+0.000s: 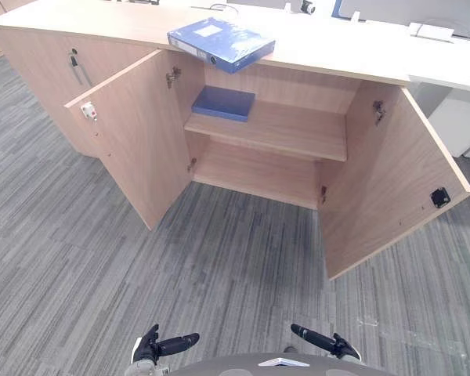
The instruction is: Walk over to the cabinet, pick up the folder, carry it to the office cabinet, place the folder inside the office cabinet, then close the office cabinet door
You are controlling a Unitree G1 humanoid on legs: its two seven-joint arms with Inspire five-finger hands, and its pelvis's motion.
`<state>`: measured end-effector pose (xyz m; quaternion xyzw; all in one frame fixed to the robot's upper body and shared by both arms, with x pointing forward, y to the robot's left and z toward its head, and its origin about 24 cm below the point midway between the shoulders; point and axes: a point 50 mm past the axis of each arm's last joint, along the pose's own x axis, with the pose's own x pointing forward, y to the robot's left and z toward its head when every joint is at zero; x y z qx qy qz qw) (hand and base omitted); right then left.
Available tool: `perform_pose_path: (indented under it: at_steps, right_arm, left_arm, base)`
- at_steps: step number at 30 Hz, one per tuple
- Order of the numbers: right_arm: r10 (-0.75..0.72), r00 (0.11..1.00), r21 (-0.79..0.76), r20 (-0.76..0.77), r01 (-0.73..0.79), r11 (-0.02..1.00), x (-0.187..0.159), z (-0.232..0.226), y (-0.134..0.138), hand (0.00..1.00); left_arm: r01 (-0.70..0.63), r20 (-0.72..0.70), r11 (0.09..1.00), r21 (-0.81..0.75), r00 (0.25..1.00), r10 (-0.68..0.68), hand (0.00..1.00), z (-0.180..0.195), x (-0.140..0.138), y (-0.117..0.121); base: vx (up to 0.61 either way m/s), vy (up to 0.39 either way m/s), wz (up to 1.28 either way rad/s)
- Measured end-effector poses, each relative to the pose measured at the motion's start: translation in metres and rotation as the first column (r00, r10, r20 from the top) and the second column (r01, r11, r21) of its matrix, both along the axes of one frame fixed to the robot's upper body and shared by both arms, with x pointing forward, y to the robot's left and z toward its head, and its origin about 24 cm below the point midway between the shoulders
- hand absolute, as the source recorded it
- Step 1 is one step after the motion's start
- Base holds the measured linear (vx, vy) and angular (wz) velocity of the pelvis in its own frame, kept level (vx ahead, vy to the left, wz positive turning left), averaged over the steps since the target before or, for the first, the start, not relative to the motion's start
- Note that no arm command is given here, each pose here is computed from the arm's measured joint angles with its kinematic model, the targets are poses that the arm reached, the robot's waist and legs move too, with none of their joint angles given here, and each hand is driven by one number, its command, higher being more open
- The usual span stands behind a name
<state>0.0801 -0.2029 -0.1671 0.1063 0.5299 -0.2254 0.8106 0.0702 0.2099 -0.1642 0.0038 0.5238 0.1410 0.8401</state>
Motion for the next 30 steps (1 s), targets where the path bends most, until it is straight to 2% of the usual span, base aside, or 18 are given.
perform_pose_path:
  at_steps: [9, 11, 15, 20, 25, 27, 30]
  right_arm:
    - [0.000, 1.000, -0.006, 0.021, 0.000, 1.000, 0.007, 0.002, -0.004, 1.00]
    - [0.001, 1.000, -0.004, 0.023, -0.001, 1.000, 0.007, 0.002, -0.002, 1.00]
    - [0.007, 0.999, -0.037, 0.034, -0.005, 0.999, 0.003, 0.005, -0.012, 1.00]
    - [0.006, 0.999, -0.042, 0.033, -0.005, 0.999, 0.005, 0.005, -0.011, 1.00]
    - [0.046, 0.999, -0.041, 0.027, -0.045, 0.998, 0.006, 0.005, -0.007, 1.00]
    - [0.089, 0.996, -0.007, 0.022, -0.089, 0.996, 0.005, 0.002, 0.008, 1.00]
    - [0.107, 0.994, 0.022, 0.028, -0.108, 0.994, 0.007, 0.001, 0.020, 1.00]
  left_arm:
    - [0.021, -0.007, 1.000, -0.005, 1.000, -0.021, 1.00, -0.001, 0.000, -0.003]
    - [-0.023, 0.002, 1.000, -0.006, 1.000, 0.023, 1.00, 0.000, -0.005, 0.001]
    - [-0.121, 0.016, 0.992, -0.044, 0.992, 0.122, 1.00, -0.001, -0.011, -0.008]
    - [-0.116, 0.049, 0.992, -0.059, 0.992, 0.119, 1.00, 0.002, -0.004, -0.008]
    - [-0.123, 0.061, 0.991, -0.060, 0.990, 0.127, 1.00, 0.002, -0.001, -0.007]
    - [-0.139, 0.068, 0.990, -0.028, 0.988, 0.140, 1.00, 0.005, -0.001, 0.006]
    - [-0.167, 0.049, 0.986, -0.020, 0.985, 0.168, 1.00, 0.004, -0.007, 0.012]
  base:
    - [0.03, -0.014, 0.13]
    - [0.03, -0.168, -0.07]
    - [0.08, -0.144, -0.55]
    - [0.16, -0.082, -0.40]
    - [0.21, 0.156, -0.32]
    - [0.27, 0.195, -0.23]
    - [0.25, 0.163, -0.19]
